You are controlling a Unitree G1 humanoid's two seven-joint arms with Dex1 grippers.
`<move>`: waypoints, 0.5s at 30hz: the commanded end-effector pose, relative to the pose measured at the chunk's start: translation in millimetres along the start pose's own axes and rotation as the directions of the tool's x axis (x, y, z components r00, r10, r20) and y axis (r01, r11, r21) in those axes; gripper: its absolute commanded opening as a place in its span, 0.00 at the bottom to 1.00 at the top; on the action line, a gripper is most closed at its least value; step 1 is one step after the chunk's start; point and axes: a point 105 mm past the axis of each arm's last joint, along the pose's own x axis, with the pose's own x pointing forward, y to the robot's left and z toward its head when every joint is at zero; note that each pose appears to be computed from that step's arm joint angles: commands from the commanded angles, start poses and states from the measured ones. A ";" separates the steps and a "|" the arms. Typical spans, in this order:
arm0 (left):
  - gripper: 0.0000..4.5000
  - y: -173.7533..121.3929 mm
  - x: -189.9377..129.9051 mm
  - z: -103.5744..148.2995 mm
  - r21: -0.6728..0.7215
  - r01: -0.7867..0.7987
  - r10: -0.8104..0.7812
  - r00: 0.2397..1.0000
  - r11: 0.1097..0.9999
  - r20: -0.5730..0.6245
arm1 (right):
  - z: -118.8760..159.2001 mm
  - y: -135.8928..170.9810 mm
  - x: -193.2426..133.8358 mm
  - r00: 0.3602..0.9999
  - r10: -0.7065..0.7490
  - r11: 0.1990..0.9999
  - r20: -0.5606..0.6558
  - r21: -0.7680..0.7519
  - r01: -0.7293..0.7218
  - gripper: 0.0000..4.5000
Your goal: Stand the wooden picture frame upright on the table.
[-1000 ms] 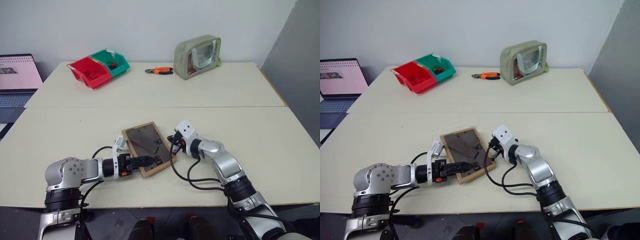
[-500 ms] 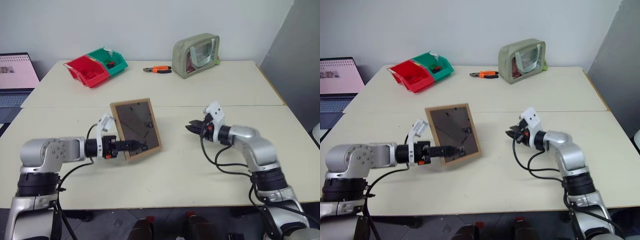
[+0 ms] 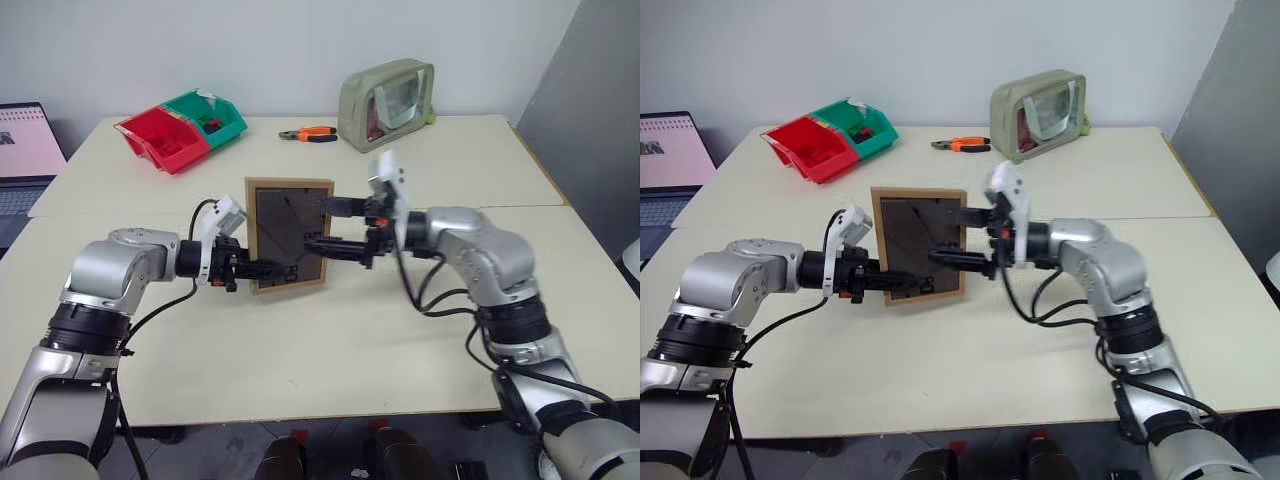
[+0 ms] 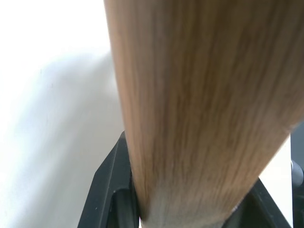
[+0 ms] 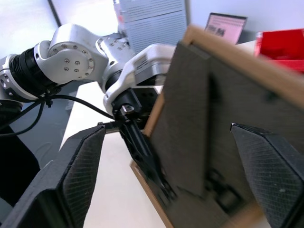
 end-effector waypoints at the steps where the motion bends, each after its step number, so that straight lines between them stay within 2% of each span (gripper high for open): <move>1: 0.29 -0.1 -3.4 16.2 0.066 -0.001 -0.002 0.999 0.998 0.040 | 12.2 1.7 11.1 0.999 0.001 0.999 0.043 -0.046 0.001 0.98; 7: 0.29 -4.4 1.2 20.8 0.068 0.025 -0.029 0.998 0.997 0.051 | 10.3 11.2 18.0 0.996 0.046 0.999 0.076 0.017 -0.048 0.98; 15: 0.29 -3.0 -4.8 8.8 0.033 0.028 -0.029 0.999 0.999 0.034 | 4.4 34.1 -6.6 0.988 0.151 0.988 0.023 0.034 -0.151 0.98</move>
